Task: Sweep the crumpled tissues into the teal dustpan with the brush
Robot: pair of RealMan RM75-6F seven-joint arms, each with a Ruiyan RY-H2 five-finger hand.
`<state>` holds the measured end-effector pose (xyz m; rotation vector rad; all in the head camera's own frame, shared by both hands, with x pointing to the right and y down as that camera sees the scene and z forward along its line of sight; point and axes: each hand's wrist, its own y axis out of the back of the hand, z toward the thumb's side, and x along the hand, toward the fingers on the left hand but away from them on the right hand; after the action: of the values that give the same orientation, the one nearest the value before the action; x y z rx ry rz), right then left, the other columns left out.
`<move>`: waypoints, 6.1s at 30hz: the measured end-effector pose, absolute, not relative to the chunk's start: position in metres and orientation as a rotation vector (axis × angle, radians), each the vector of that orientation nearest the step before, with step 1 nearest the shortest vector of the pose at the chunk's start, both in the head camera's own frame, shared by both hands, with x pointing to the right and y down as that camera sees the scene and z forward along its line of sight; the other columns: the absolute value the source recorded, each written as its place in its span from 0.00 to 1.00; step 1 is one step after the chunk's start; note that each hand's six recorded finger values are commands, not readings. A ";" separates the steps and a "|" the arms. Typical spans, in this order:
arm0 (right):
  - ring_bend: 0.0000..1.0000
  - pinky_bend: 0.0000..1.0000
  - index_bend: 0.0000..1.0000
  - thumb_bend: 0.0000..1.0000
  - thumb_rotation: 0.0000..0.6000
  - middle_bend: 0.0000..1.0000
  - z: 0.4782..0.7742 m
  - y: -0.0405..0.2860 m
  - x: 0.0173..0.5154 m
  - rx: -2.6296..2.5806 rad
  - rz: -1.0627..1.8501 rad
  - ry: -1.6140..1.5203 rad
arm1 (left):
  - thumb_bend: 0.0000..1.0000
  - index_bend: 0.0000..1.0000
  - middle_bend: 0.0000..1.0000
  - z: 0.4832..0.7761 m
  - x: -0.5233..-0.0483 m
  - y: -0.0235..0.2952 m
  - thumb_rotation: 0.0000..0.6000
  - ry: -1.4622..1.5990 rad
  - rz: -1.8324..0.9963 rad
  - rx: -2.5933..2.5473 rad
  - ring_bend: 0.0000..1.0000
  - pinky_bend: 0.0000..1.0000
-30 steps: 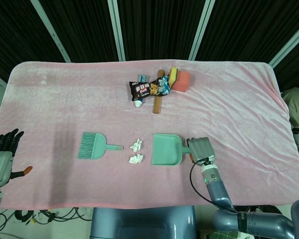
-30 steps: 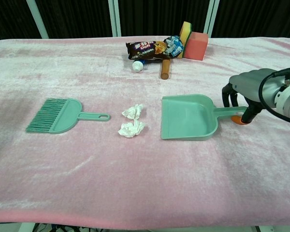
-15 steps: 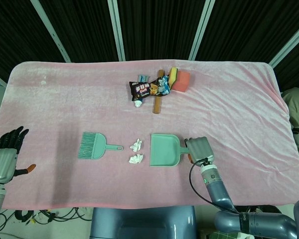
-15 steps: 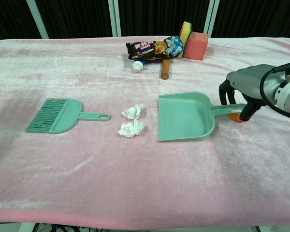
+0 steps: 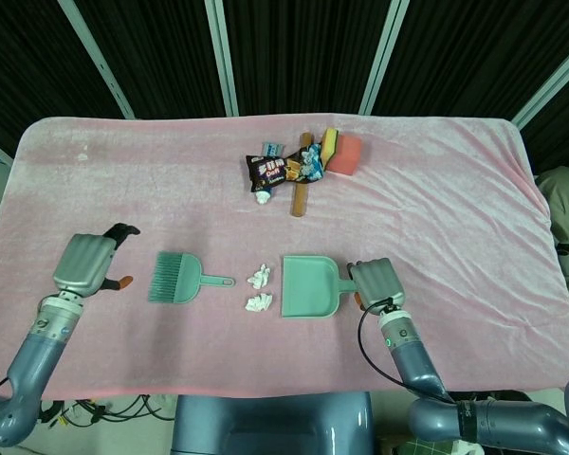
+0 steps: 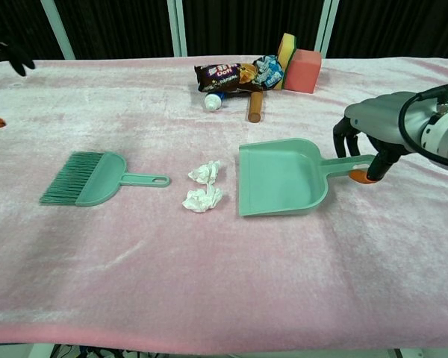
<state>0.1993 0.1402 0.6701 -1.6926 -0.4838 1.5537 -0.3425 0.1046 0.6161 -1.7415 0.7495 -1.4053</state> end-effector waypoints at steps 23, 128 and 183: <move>0.72 0.83 0.69 0.41 1.00 0.63 0.678 0.139 0.208 -1.687 1.590 -0.469 | 0.20 0.43 0.46 0.709 -0.219 0.114 1.00 0.525 -1.503 -1.917 0.85 0.98; 0.72 0.83 0.69 0.43 1.00 0.63 0.669 0.146 0.198 -1.646 1.643 -0.294 | 0.36 0.63 0.67 0.697 -0.030 0.099 1.00 0.851 -0.808 -2.662 0.87 0.99; 0.72 0.83 0.69 0.43 1.00 0.63 0.669 0.161 0.195 -1.673 1.647 -0.295 | 0.36 0.64 0.67 0.688 -0.008 0.099 1.00 0.939 -0.661 -2.655 0.87 0.99</move>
<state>0.1949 0.1607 0.6686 -1.6730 -0.2950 1.6468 -0.0078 0.0993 0.6882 -2.6548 0.9391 -0.6610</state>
